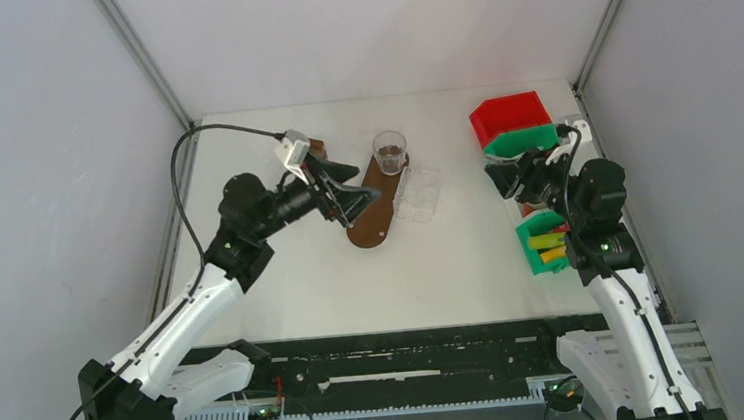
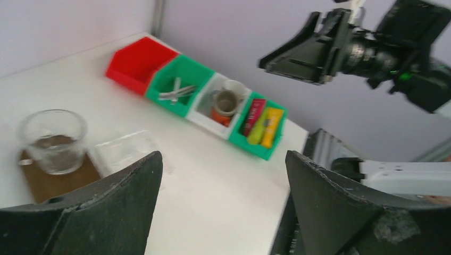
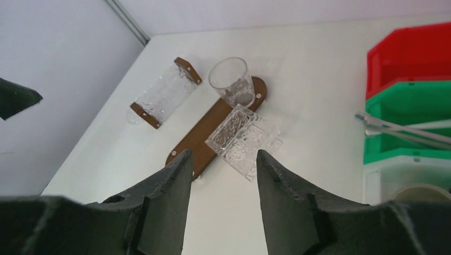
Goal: Prepare toiletry sets of a toothbrush and toothpaste on the tray
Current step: Pick up the cup from the storage box.
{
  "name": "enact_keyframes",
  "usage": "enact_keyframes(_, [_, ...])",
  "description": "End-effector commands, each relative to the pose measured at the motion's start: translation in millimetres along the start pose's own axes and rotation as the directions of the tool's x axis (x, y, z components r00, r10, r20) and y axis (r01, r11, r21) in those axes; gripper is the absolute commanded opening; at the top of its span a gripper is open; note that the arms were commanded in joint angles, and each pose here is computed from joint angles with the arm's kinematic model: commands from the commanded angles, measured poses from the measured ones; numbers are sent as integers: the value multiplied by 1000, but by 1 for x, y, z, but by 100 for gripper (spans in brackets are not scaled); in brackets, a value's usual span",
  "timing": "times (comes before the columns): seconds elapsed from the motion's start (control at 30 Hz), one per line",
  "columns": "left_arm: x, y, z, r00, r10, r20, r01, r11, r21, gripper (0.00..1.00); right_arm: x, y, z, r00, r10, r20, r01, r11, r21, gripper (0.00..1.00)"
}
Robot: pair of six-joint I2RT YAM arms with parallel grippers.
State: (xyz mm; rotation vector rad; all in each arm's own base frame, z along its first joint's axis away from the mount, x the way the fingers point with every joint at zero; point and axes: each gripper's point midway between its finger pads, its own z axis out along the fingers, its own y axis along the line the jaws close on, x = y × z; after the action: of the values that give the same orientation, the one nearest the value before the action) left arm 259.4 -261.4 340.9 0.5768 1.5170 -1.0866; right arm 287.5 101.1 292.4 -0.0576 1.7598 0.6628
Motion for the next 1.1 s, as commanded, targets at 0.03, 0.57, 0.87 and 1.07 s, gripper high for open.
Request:
enact_keyframes(0.03, [-12,-38,9,976,-142,163,136,990,47,89,-34,27,-5,983,-42,177,64,991,-120,56])
enact_keyframes(0.57, [14,-15,153,968,-231,95,238,969,-70,69,-141,18,16,897,-98,431,135,989,-57,58])
enact_keyframes(0.87, [46,11,250,980,-192,-53,184,976,-117,55,-146,24,10,882,-116,457,149,988,-37,58])
enact_keyframes(1.07, [86,0,286,972,-206,-115,198,977,-76,54,-154,15,-6,846,-134,516,127,991,49,58])
